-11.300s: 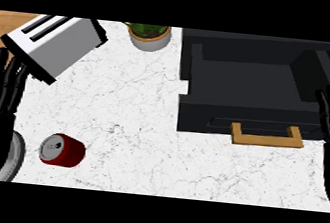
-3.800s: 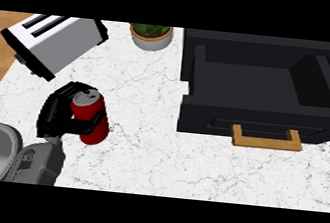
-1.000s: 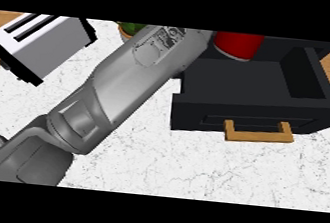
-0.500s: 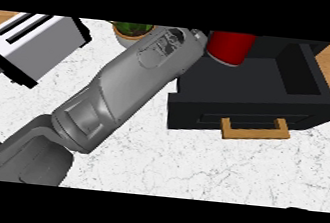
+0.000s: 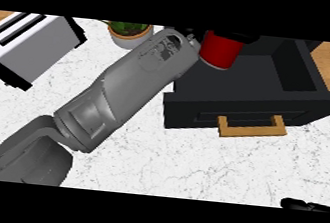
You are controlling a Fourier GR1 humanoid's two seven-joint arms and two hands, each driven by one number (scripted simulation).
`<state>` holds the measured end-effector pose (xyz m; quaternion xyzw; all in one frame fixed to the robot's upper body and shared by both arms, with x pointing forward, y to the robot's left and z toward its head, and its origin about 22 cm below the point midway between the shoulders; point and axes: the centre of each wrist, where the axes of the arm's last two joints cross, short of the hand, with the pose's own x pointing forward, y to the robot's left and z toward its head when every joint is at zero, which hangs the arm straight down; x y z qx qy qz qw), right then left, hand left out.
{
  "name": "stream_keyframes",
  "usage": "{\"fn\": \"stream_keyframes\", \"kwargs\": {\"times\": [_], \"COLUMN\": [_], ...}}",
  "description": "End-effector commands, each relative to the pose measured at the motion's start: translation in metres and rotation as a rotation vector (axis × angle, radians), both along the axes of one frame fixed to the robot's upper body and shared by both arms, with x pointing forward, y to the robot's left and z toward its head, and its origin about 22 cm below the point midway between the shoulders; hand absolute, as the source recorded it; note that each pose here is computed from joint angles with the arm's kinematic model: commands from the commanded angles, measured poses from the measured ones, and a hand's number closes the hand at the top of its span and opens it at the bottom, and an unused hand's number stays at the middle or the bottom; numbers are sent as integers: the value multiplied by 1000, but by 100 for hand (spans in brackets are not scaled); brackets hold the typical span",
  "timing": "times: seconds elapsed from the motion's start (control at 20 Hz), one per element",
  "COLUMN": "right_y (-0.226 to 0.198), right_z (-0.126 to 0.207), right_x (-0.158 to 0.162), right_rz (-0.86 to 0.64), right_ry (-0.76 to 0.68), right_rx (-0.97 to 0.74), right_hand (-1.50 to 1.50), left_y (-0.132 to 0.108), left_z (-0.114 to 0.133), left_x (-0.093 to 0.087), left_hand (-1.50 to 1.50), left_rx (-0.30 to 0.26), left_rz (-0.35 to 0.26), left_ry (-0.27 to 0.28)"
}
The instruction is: Pick up the can, place it into the drawer and close the drawer
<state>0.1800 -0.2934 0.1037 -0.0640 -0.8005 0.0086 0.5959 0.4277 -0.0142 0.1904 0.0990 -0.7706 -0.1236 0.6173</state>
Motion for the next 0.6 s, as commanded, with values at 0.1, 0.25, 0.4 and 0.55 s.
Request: {"fn": "stream_keyframes", "kwargs": {"times": [0.1, 0.25, 0.4, 0.55], "right_y": [1, -2, 7, 1], "right_z": [-1, 18, 9, 19], "right_x": [2, 15, 7, 7], "right_rz": [11, 23, 28, 38], "right_ry": [-10, -38, -33, -10], "right_rx": [-2, -6, 5, -20], "right_hand": [-150, -150, -150, -150], "left_y": [1, 3, 5, 6], "left_z": [-7, -18, -19, -17], "left_x": [1, -1, 1, 3], "left_hand": [150, -150, -150, -150], "left_rx": [41, 39, 41, 21], "left_rz": [38, 63, 99, 126], "left_ry": [-35, -9, -8, -18]}}
